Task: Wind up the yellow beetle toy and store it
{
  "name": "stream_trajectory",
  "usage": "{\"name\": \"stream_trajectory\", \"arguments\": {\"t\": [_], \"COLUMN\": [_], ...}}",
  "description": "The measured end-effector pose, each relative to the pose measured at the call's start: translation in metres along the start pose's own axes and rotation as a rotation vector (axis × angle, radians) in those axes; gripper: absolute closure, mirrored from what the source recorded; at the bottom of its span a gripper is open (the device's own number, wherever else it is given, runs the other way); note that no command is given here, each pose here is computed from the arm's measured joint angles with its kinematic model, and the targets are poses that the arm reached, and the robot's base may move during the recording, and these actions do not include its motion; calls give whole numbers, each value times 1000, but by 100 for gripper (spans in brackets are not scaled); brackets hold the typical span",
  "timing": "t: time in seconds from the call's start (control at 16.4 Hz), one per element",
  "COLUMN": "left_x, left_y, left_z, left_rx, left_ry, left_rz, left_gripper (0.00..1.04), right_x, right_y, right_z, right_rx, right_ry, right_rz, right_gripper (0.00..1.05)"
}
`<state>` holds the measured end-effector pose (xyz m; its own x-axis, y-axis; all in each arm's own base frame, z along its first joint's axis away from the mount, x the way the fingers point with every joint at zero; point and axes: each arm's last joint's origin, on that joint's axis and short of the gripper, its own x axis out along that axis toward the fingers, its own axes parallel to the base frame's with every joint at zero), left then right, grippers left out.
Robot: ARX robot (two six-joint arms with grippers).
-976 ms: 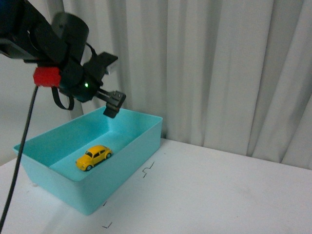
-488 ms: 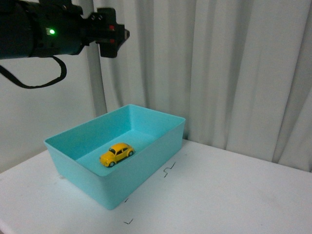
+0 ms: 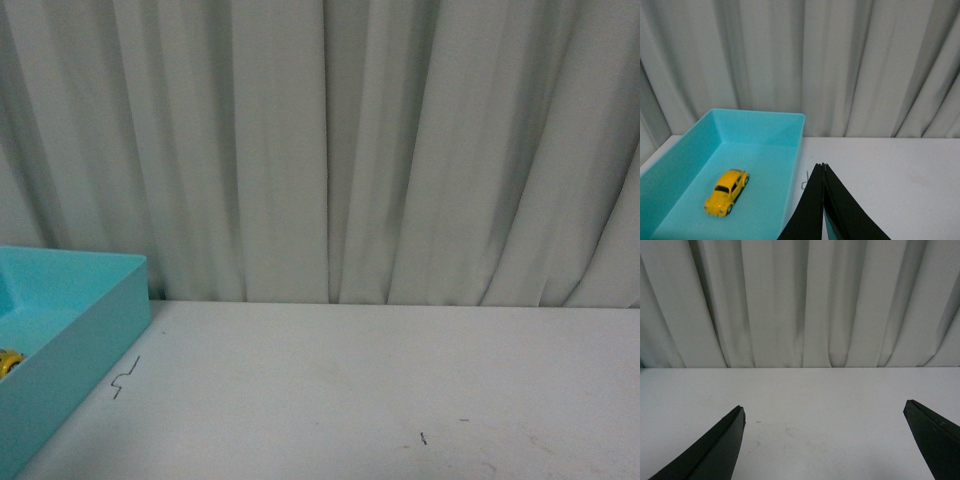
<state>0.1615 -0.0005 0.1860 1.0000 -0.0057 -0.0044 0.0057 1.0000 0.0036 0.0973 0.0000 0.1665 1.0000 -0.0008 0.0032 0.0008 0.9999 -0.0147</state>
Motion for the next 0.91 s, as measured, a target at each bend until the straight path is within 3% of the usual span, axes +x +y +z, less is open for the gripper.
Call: {"name": "stream_trajectory", "arguments": {"t": [0.37,0.61,0.91], "left_x": [-26,-28,-36], "left_y": [0,0,0], "left_z": [-14,-21,-17], "left_rx": [0,0,0], "left_ry": [-33,9,-18], "left_rz": [7,6,7], "left_gripper": [103,103,103], "right_x": [0,0,0], "right_y": [0,0,0], "right_z": [0,0,0], "right_rx": [0,0,0], "right_ry": [0,0,0], "right_rz": [0,0,0], "right_gripper": [7,7,7]}}
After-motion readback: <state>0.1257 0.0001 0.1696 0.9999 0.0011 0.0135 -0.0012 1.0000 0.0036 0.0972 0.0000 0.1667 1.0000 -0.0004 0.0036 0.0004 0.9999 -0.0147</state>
